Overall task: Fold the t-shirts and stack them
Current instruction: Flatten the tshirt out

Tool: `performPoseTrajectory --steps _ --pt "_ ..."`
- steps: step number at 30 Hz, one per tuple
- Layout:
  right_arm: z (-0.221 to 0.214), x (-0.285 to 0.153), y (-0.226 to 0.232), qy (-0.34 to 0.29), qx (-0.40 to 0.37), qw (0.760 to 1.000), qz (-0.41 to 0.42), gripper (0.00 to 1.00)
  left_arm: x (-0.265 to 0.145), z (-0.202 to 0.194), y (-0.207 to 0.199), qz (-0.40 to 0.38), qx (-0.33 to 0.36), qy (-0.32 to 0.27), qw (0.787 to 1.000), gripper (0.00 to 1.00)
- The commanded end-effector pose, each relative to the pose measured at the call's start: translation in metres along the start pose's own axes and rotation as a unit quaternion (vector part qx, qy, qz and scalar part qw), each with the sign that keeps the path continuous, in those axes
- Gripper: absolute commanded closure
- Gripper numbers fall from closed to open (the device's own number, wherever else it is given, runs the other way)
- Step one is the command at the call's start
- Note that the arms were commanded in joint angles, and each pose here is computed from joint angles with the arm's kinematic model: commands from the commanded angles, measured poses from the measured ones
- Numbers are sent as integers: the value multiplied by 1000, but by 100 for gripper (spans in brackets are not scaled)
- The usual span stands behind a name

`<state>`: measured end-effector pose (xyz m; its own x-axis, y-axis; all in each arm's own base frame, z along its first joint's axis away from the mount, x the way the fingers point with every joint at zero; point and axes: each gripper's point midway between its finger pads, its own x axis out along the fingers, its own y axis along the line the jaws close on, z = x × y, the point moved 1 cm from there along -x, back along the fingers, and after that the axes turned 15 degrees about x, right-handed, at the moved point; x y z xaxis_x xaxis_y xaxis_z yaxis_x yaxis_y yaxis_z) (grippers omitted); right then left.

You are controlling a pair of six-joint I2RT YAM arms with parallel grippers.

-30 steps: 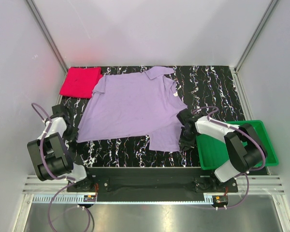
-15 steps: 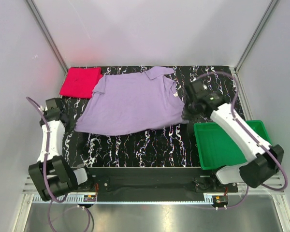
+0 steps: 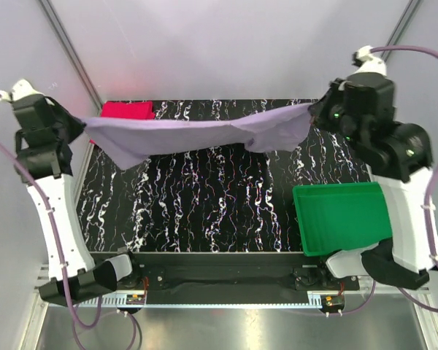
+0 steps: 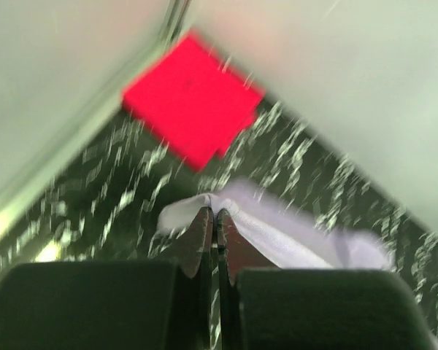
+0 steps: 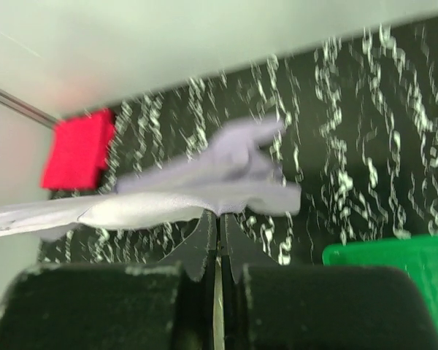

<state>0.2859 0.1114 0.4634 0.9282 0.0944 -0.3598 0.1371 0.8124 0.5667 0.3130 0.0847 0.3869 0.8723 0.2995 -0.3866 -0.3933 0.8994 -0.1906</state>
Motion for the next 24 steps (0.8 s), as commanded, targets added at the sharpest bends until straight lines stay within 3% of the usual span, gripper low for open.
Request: performPoseTrajectory --steps 1,6,12,14,19,24 --pt "56 -57 5 -98 -2 994 50 100 -50 59 -5 -4 33 -93 995 100" --pt "98 -133 9 -183 -8 973 137 100 -110 113 -11 -9 67 -199 978 100" --pt "121 -224 20 -244 -42 929 274 100 -174 146 -21 -20 93 -286 953 100" --pt "126 -251 18 -260 -45 917 299 100 -189 151 -11 9 94 -303 948 100" --pt "125 -285 13 -271 -39 900 339 100 -223 156 10 60 92 -336 936 100" --pt "122 -273 21 -264 -43 899 345 100 -231 150 33 120 95 -342 927 100"
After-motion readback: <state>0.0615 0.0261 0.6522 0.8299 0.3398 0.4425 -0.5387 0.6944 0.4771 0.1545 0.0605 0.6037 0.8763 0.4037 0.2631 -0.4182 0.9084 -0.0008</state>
